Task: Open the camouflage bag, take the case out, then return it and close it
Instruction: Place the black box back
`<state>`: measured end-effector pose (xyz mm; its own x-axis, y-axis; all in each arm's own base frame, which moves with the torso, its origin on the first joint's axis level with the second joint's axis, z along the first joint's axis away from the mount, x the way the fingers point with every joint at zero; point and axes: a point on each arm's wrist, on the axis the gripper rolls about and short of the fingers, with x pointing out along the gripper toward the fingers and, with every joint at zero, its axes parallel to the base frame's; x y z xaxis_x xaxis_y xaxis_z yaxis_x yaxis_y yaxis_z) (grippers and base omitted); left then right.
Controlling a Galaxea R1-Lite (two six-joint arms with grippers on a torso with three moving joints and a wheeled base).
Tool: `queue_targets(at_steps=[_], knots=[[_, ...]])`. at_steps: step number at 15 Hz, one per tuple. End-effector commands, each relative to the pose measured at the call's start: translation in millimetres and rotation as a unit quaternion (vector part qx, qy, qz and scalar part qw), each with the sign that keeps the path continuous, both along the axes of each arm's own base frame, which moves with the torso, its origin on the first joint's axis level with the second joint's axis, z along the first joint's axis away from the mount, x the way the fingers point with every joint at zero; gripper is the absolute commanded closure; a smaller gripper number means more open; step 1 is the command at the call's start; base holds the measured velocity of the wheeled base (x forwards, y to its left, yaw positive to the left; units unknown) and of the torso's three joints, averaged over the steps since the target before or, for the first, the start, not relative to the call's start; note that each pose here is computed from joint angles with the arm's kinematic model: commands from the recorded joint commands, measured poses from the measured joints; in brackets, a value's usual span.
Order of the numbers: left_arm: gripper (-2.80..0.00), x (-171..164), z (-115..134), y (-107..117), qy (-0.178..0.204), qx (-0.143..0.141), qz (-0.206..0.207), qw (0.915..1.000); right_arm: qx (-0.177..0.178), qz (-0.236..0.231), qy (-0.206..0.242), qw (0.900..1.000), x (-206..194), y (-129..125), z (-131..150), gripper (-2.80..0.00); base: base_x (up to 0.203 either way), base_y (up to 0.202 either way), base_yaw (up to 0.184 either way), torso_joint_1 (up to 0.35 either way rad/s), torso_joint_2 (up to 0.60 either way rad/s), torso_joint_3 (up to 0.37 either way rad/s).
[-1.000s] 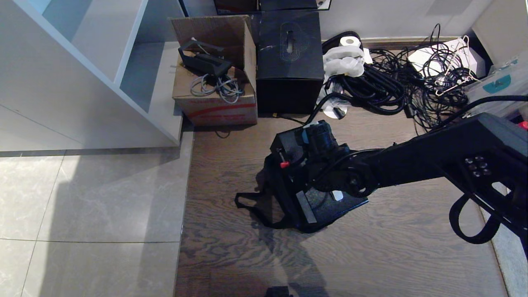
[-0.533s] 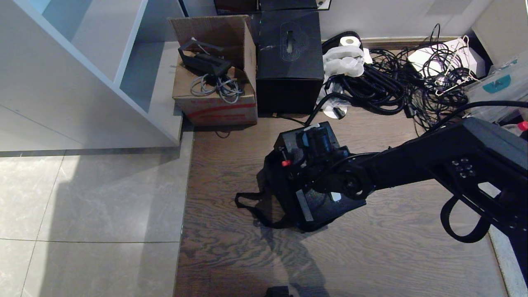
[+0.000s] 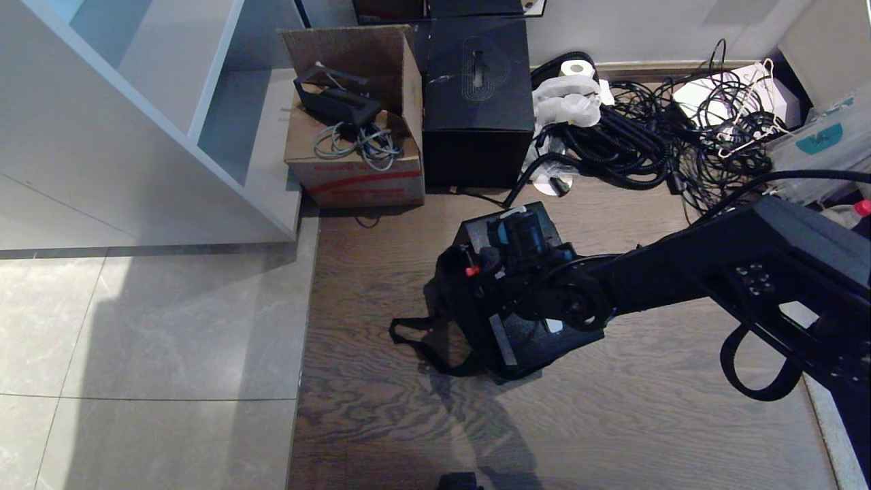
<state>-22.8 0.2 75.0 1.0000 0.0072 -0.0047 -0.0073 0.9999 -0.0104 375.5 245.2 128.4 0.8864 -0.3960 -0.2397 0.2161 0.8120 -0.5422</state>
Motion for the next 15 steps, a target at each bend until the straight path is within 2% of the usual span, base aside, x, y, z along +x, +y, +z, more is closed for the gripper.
queue_targets(at_steps=[1, 5, 12, 15], knots=[[0.0, 0, 0, 0, 0.0, 0.0, 0.0, 1.0, -0.006, -0.001, 0.006, 1.0, -2, -1, -3, 0.0, 0.0, 0.0, 0.0, 0.0, 0.0, 0.0], [0.0, 0, 0, 0, 0.0, 0.0, 0.0, 1.0, -0.012, 0.006, 0.014, 1.0, -8, 4, -11, 0.0, 0.0, 0.0, 0.0, 0.0, 0.0, 0.0], [0.0, 0, 0, 0, 0.0, 0.0, 0.0, 1.0, -0.018, 0.007, 0.018, 1.0, -16, 1, -9, 0.0, 0.0, 0.0, 0.0, 0.0, 0.0, 0.0], [0.0, 0, 0, 0, 0.0, 0.0, 0.0, 1.0, -0.029, 0.014, 0.033, 0.999, -17, 8, -25, 0.0, 0.0, 0.0, 0.0, 0.0, 0.0, 0.0]])
